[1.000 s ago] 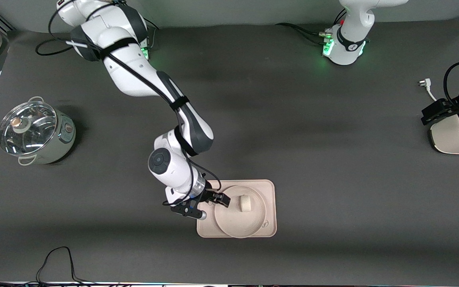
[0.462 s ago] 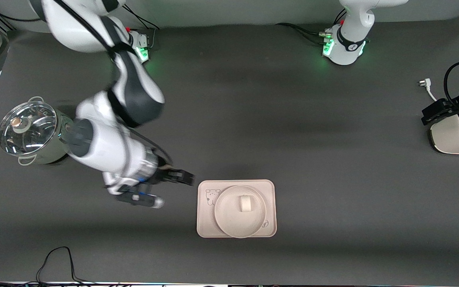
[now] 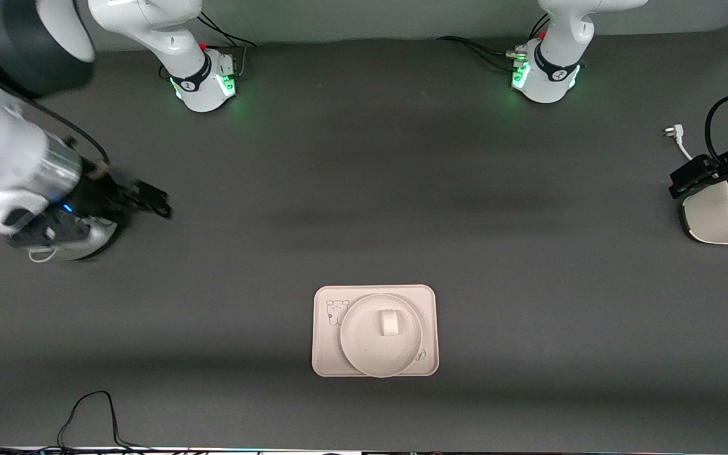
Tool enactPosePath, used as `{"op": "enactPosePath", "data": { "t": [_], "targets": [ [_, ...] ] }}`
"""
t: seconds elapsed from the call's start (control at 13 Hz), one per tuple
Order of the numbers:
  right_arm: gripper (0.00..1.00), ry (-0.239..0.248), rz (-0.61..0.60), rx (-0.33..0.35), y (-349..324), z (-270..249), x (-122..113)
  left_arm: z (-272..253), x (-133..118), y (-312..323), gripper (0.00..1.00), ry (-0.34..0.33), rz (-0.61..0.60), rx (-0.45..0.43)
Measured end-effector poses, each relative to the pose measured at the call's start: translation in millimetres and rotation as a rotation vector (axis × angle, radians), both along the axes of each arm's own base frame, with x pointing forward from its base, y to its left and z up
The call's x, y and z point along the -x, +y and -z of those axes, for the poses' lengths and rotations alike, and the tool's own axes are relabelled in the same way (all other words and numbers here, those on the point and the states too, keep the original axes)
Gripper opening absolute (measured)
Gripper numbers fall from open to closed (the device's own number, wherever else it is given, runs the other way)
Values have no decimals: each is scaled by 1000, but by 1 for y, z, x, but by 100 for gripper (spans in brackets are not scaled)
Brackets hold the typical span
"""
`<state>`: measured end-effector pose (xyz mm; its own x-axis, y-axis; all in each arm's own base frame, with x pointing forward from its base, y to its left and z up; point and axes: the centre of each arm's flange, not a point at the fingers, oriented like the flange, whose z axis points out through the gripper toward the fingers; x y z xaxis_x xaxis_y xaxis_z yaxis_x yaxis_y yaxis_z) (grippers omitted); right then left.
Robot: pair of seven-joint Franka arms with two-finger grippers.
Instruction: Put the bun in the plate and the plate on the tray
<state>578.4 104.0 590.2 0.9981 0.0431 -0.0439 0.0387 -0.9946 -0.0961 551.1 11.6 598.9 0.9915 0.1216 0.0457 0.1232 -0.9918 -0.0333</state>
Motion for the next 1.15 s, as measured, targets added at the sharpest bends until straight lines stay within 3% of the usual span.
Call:
{"op": "enactPosePath", "data": {
  "t": [0.46,1.15],
  "targets": [
    [100,-9,-19,74,-101,-4,6,-2,3,-14,100,23,25,-1],
    [100,-17,-3,104,-116,-9,8,-5,3,-14,100,19,24,-1]
  ]
}}
